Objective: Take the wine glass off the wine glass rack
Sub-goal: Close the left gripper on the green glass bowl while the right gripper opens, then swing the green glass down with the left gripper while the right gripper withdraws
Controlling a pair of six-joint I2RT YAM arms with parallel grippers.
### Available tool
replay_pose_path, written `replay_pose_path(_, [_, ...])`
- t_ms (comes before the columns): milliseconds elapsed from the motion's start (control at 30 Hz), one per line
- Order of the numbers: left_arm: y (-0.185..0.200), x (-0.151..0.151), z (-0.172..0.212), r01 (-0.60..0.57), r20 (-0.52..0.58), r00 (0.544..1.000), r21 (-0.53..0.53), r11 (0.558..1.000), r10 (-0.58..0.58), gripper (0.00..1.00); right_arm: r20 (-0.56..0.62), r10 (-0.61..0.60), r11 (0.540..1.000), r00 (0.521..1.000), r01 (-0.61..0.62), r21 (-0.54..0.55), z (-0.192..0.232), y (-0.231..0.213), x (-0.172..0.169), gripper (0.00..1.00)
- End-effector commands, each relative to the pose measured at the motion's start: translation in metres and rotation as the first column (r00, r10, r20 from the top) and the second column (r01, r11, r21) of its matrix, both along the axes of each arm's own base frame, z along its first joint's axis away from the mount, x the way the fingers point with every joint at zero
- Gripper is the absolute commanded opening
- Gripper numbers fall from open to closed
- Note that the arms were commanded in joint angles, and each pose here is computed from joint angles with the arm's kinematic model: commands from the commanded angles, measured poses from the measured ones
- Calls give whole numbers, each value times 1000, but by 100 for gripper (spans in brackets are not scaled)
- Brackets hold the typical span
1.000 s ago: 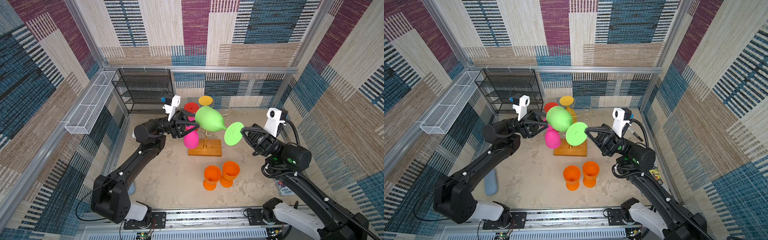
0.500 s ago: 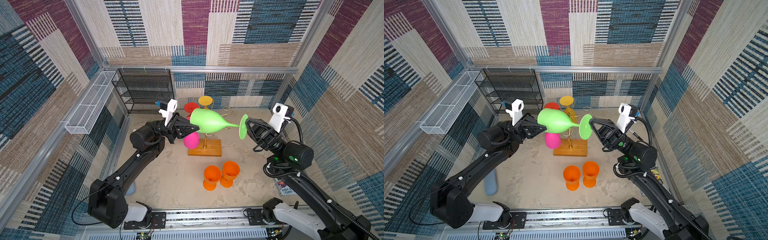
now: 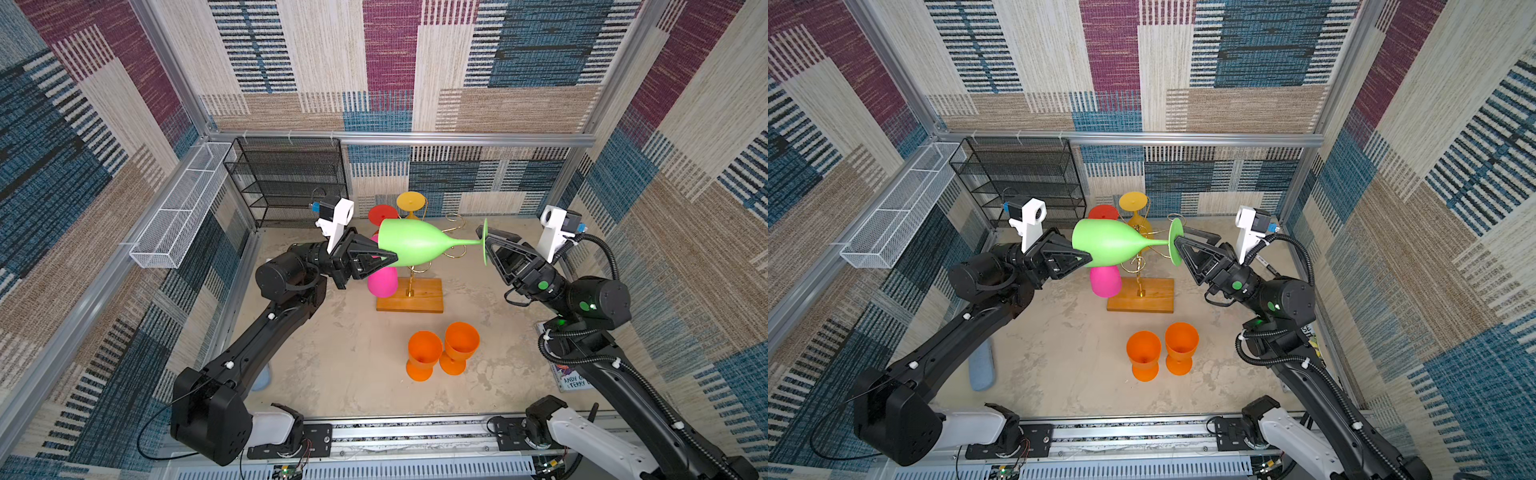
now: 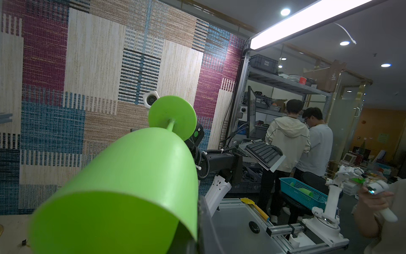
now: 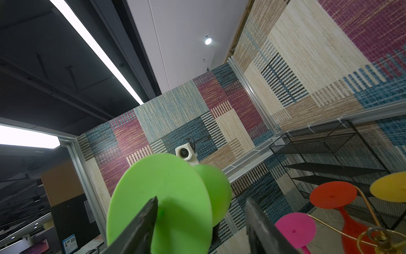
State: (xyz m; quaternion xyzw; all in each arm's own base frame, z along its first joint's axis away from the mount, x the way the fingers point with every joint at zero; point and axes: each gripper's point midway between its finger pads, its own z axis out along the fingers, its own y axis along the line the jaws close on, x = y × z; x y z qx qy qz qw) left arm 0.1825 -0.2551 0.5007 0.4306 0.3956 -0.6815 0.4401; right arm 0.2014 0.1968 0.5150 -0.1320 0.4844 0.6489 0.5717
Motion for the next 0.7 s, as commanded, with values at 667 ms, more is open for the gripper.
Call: replay_pose_path(667, [2, 5, -9, -257, 84, 966, 192, 947, 245, 0, -110, -662, 747, 741, 643, -166, -32, -105, 17, 73])
